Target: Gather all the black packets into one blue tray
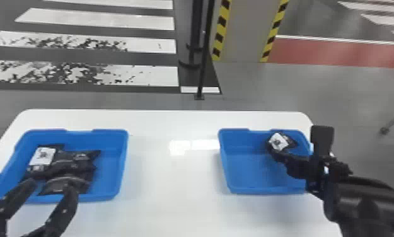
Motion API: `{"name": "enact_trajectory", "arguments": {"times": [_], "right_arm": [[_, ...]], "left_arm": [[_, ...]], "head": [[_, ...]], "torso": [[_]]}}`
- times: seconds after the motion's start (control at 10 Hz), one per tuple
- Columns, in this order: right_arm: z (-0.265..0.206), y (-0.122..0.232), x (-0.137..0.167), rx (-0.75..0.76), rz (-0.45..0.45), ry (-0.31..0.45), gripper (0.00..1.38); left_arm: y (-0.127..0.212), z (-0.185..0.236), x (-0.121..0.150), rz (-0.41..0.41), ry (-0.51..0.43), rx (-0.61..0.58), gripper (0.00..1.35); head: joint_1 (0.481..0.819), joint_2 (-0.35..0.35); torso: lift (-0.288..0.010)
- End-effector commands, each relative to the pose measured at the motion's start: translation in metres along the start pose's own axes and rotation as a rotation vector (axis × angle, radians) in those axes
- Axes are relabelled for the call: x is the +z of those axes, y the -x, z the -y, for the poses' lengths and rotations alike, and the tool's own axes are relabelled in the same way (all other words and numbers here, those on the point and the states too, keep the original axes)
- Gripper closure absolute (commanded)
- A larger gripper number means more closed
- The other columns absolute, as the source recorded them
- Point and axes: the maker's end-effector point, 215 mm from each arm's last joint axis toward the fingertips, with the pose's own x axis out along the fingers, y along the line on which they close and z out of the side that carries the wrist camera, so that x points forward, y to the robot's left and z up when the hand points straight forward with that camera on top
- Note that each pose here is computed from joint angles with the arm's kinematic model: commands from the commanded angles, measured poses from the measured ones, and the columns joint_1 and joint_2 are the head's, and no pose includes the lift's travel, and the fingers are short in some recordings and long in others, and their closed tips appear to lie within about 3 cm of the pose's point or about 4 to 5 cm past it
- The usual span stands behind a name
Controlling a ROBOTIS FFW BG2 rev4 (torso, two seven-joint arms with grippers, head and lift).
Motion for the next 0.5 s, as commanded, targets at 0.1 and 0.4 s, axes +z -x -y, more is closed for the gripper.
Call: {"name": "enact_trajectory", "arguments": {"times": [0.1,0.4], "right_arm": [[0.003,0.021,0.012,-0.024,0.054,0.068,1.28],[-0.013,0.082,0.048,-0.045,0.177,0.246,1.28]], "left_arm": [[-0.004,0.004,0.004,0.014,0.002,-0.010,0.31],[-0.013,0.021,0.008,0.032,0.042,-0.059,0.30]], "head": [[0.695,-0.147],[0.695,-0.169]], "torso": [[-0.110],[-0.110]]}}
